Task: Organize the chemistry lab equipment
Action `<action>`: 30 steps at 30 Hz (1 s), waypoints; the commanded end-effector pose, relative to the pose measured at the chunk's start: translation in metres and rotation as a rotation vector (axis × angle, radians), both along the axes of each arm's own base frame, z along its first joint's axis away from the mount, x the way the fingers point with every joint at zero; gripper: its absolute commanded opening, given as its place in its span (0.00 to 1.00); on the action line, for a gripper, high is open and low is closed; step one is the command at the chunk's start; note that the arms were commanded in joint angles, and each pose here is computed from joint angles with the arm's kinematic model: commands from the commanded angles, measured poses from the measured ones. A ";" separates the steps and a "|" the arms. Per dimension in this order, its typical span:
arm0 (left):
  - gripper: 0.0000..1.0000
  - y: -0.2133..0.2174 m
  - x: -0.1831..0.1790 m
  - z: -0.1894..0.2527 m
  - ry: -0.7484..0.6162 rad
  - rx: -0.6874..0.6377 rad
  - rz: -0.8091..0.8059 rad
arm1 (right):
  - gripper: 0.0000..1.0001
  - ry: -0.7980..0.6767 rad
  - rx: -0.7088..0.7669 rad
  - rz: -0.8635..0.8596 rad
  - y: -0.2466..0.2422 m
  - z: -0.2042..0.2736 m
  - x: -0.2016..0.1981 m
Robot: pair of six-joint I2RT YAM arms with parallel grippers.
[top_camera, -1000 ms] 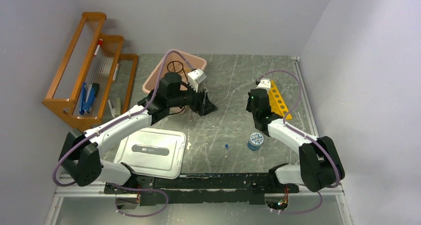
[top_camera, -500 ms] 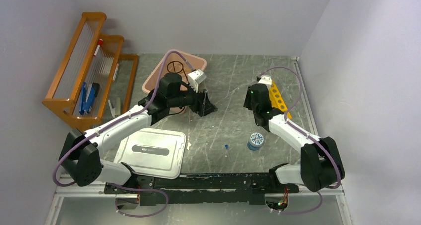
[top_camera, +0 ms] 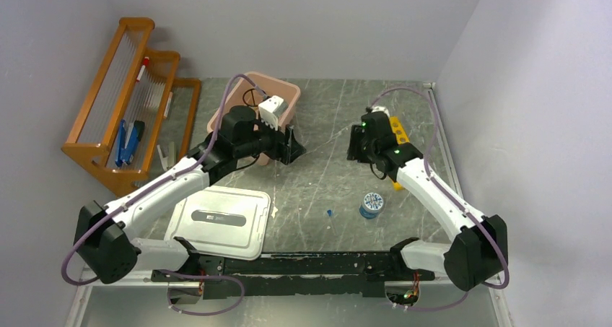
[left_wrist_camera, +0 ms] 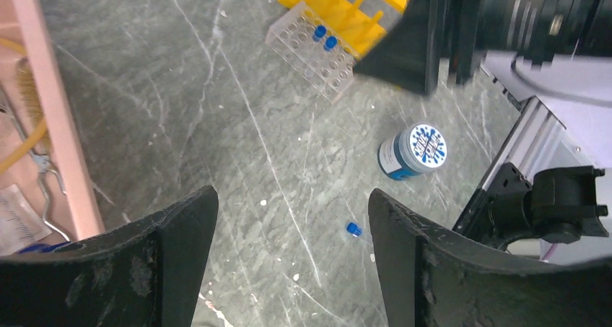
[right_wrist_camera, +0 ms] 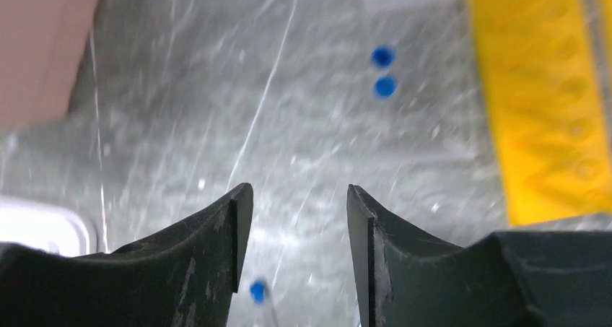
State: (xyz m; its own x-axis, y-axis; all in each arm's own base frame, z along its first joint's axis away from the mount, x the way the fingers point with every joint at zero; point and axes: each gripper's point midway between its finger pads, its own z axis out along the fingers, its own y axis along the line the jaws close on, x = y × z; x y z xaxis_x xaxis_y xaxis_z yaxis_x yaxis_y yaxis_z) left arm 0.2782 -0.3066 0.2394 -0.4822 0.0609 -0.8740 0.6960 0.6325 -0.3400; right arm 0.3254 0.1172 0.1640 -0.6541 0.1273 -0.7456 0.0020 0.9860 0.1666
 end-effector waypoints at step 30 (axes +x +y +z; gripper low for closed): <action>0.78 0.022 -0.004 0.033 -0.012 -0.103 0.129 | 0.25 0.591 -0.234 0.247 0.079 -0.161 -0.157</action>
